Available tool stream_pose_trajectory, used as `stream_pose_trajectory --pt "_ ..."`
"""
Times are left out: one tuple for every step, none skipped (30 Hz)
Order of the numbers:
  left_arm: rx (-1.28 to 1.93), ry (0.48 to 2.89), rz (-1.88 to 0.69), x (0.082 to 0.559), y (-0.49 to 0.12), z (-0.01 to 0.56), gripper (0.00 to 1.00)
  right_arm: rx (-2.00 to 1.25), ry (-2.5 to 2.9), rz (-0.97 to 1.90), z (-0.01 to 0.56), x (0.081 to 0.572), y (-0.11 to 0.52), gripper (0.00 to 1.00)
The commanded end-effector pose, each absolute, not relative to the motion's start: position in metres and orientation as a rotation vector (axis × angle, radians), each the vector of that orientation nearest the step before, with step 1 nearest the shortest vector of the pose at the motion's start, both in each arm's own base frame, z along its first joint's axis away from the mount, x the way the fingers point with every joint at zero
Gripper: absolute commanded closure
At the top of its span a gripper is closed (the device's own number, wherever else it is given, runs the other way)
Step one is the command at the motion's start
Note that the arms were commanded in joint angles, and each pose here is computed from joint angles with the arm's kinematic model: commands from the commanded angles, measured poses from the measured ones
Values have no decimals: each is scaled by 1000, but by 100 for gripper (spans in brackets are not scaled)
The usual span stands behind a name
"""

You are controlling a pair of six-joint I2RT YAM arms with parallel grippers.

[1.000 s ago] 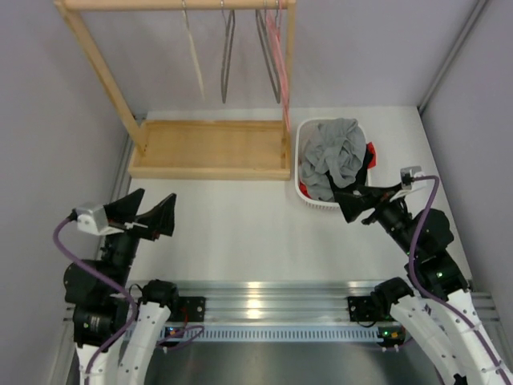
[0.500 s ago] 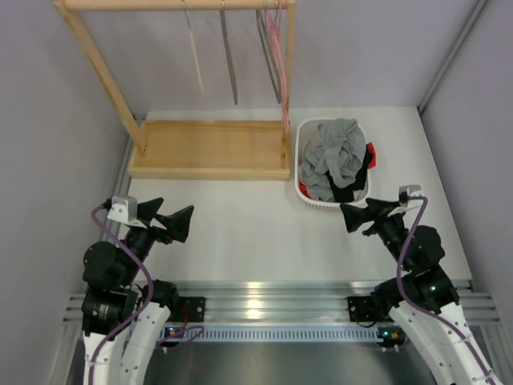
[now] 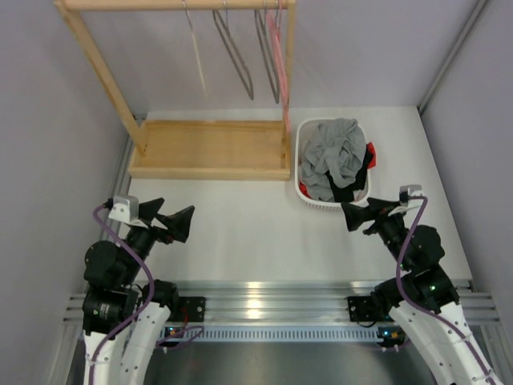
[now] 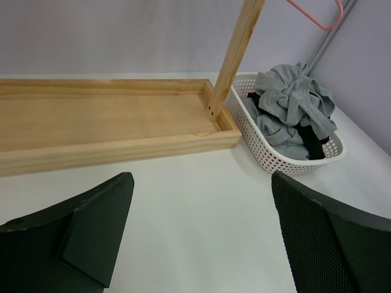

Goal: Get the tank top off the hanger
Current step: Reset both arms

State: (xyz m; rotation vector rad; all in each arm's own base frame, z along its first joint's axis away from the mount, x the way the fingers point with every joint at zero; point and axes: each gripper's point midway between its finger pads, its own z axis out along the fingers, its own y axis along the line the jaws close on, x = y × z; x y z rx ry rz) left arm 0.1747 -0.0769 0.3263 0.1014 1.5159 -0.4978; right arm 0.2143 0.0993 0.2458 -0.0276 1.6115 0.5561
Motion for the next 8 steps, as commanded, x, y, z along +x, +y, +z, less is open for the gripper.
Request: stream_pose_trajectory --pt "116 1511 -492 176 -78 326 2 -40 1594 554 252 214 100 13" --pt "115 1511 -490 176 -77 326 2 -39 1596 552 251 215 100 14" --pt "114 1510 -489 176 -77 326 2 -38 1596 551 251 215 100 13" --pt "115 1510 -490 176 -77 326 2 -34 1596 550 251 215 100 16" --pt "114 1510 -489 176 -77 326 2 -35 1594 552 252 215 100 18" --pt "113 1511 -488 176 -77 325 2 -36 1597 551 252 215 100 20" --pt "111 1511 -487 176 -77 325 2 -32 1596 550 253 215 100 21" --pt "106 1514 -485 177 -76 324 2 -30 1591 555 254 215 100 18"
